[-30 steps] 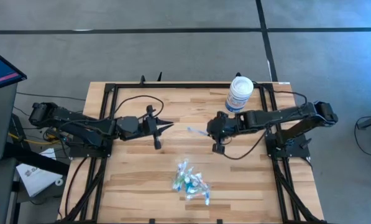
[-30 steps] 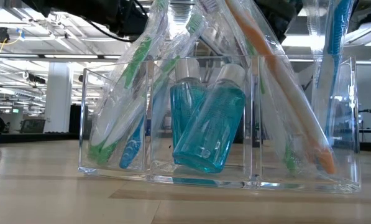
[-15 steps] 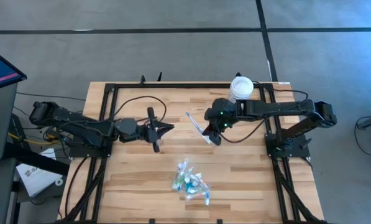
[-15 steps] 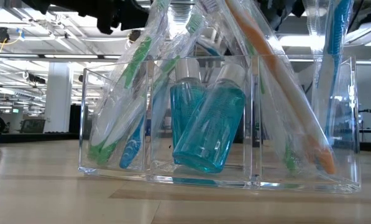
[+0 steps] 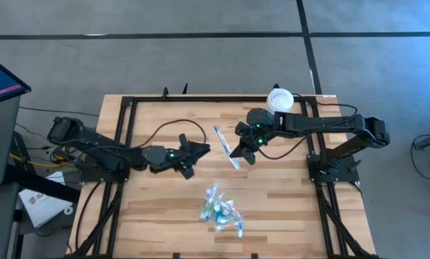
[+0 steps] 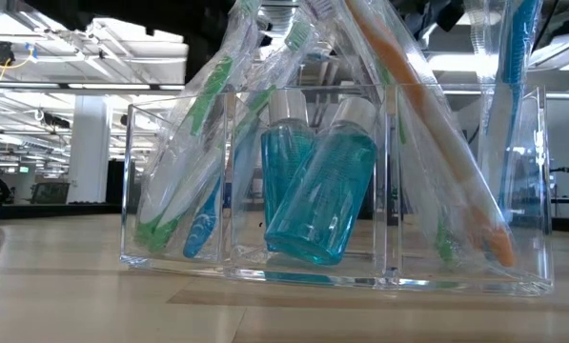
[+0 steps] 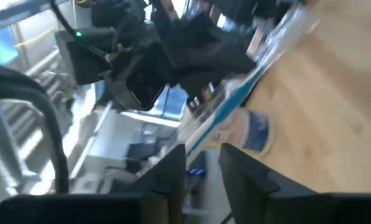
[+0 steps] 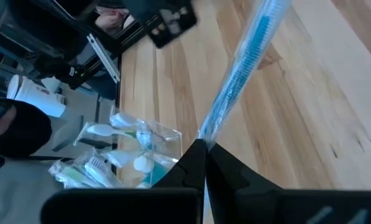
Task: Pick & Place toothbrushing station
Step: Put the blue toothbrush into the transparent organizer
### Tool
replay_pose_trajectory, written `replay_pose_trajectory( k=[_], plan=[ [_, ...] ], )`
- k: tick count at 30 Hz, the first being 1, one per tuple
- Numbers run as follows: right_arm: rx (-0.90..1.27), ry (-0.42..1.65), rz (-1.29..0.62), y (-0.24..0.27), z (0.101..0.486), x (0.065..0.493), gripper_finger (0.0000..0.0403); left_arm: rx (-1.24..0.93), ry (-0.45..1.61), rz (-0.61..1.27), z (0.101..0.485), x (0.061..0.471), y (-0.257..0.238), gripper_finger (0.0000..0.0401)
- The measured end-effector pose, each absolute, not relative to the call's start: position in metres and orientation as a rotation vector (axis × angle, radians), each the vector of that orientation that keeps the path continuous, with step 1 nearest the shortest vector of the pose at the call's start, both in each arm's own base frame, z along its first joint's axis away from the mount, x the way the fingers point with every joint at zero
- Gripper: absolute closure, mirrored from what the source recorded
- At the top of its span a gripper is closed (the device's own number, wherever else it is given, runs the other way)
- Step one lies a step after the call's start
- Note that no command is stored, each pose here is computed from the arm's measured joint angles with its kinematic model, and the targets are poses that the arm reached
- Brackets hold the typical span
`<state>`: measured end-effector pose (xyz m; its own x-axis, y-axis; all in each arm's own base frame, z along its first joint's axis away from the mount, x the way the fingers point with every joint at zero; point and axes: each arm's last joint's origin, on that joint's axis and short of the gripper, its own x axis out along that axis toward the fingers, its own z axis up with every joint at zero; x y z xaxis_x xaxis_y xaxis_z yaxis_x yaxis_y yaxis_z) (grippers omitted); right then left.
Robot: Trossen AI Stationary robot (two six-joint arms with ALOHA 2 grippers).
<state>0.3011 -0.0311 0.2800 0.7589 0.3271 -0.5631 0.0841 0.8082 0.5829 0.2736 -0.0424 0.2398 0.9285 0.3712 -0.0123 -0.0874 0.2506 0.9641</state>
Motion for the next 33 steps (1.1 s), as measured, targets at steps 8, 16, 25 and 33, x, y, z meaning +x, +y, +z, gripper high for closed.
replay_pose_trajectory(
  k=[8, 16, 25, 33],
  plan=[
    [0.616, 0.711, 0.163, -0.026, 0.28, 0.302, 0.0403, 1.509, 0.328, 0.294, 0.228, 0.312, -0.05, 0.0248],
    [0.606, 0.71, 0.186, -0.023, 0.281, 0.302, 0.0403, 1.615, 0.331, 0.335, 0.227, 0.323, -0.052, 0.0213],
    [0.596, 0.689, 0.2, -0.023, 0.282, 0.303, 0.0403, 1.612, 0.347, 0.36, 0.228, 0.325, -0.038, 0.0213],
    [0.596, 0.687, 0.2, -0.023, 0.282, 0.303, 0.0403, 1.712, 0.322, 0.328, 0.23, 0.327, -0.035, 0.0231]
  ],
)
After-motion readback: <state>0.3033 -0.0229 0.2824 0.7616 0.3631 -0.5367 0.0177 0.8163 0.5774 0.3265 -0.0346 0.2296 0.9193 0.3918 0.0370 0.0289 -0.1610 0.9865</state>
